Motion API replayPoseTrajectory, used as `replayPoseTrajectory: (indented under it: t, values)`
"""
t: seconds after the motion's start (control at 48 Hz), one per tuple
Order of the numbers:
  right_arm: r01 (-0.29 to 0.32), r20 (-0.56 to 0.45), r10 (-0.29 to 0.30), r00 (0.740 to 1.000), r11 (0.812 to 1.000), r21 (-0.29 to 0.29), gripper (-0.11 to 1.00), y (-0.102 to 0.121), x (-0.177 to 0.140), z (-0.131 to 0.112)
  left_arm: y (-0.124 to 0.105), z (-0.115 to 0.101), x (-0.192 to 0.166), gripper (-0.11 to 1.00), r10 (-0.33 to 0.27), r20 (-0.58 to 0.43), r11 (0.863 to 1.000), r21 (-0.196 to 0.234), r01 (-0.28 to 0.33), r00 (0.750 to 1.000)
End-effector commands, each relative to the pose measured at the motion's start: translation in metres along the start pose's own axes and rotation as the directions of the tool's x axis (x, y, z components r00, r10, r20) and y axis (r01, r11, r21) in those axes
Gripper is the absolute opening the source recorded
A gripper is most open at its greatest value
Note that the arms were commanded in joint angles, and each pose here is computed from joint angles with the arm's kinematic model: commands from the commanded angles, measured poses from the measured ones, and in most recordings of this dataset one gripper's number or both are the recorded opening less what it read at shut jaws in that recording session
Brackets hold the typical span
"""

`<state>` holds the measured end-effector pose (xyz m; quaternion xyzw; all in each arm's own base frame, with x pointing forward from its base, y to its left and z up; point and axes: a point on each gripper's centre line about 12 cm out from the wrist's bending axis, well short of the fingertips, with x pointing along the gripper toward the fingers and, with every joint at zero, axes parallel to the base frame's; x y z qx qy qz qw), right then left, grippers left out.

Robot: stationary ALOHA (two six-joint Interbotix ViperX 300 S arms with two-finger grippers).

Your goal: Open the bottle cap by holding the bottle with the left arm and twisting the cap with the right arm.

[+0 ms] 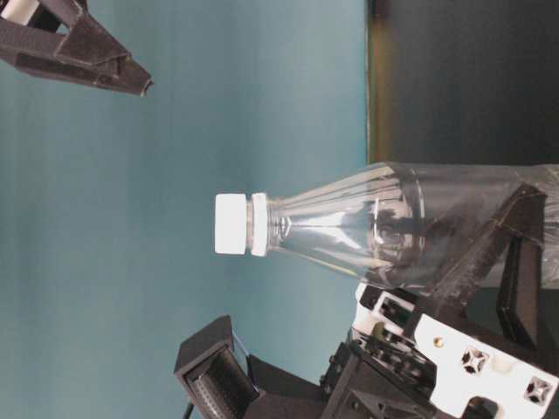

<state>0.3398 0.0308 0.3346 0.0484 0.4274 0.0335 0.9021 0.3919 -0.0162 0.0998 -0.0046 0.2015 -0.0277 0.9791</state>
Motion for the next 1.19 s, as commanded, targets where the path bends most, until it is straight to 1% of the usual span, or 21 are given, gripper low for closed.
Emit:
replayPoseTrajectory:
  t: [0.0,0.042,0.125,0.292,0.396,0.563,0.646,0.73,0.813,0.896,1.001,1.167]
  values:
    - [-0.018,0.073,0.018,0.997,1.000,0.001,0.74,0.005,-0.014,0.003,0.002,0.005,0.001,0.94,0.005,0.014,1.000,-0.002,-0.005,1.000]
    - [-0.021,0.093,0.021,0.995,1.000,0.000,0.74,0.005,-0.017,0.001,0.003,0.005,0.001,0.97,0.006,0.012,1.000,-0.003,-0.006,1.000]
    - [-0.022,0.129,0.022,0.991,1.000,-0.001,0.74,0.004,-0.022,-0.005,0.003,0.005,0.001,0.96,0.007,0.006,1.000,-0.004,-0.007,1.000]
    - [-0.029,0.212,0.028,0.977,1.000,-0.001,0.74,0.003,-0.031,-0.015,0.003,0.007,-0.001,0.96,0.007,0.000,0.999,-0.035,-0.007,1.000]
    - [-0.031,0.273,0.031,0.961,1.000,-0.002,0.74,0.001,-0.035,-0.025,0.003,0.009,-0.004,0.96,0.007,0.002,0.999,-0.042,-0.007,1.000]
    - [-0.039,0.356,0.035,0.934,0.999,0.003,0.74,-0.001,-0.040,-0.038,0.003,0.016,-0.010,0.96,0.009,0.006,0.999,-0.039,-0.009,1.000]
    - [-0.044,0.368,0.035,0.929,0.999,0.015,0.74,-0.002,-0.040,-0.046,0.003,0.017,-0.012,0.96,0.010,0.000,0.999,-0.041,-0.010,1.000]
    - [-0.046,0.356,0.033,0.934,0.999,0.028,0.74,-0.004,-0.037,-0.057,0.003,0.017,-0.012,0.96,0.009,-0.003,0.999,-0.039,-0.010,1.000]
    - [-0.044,0.348,0.032,0.937,0.999,0.029,0.74,-0.005,-0.035,-0.064,0.003,0.018,-0.011,0.96,0.010,-0.001,0.999,-0.040,-0.010,1.000]
    - [-0.045,0.356,0.032,0.934,0.999,0.028,0.74,-0.005,-0.036,-0.069,0.004,0.019,-0.011,0.96,0.012,0.000,0.999,-0.039,-0.012,1.000]
    - [-0.043,0.384,0.031,0.923,0.999,0.022,0.74,-0.007,-0.040,-0.075,0.005,0.018,-0.010,0.96,0.015,-0.001,0.999,-0.041,-0.015,1.000]
    - [-0.052,0.454,0.037,0.890,0.998,0.021,0.74,-0.007,-0.046,-0.082,0.005,0.015,-0.011,0.96,0.015,-0.018,0.999,-0.041,-0.016,1.000]
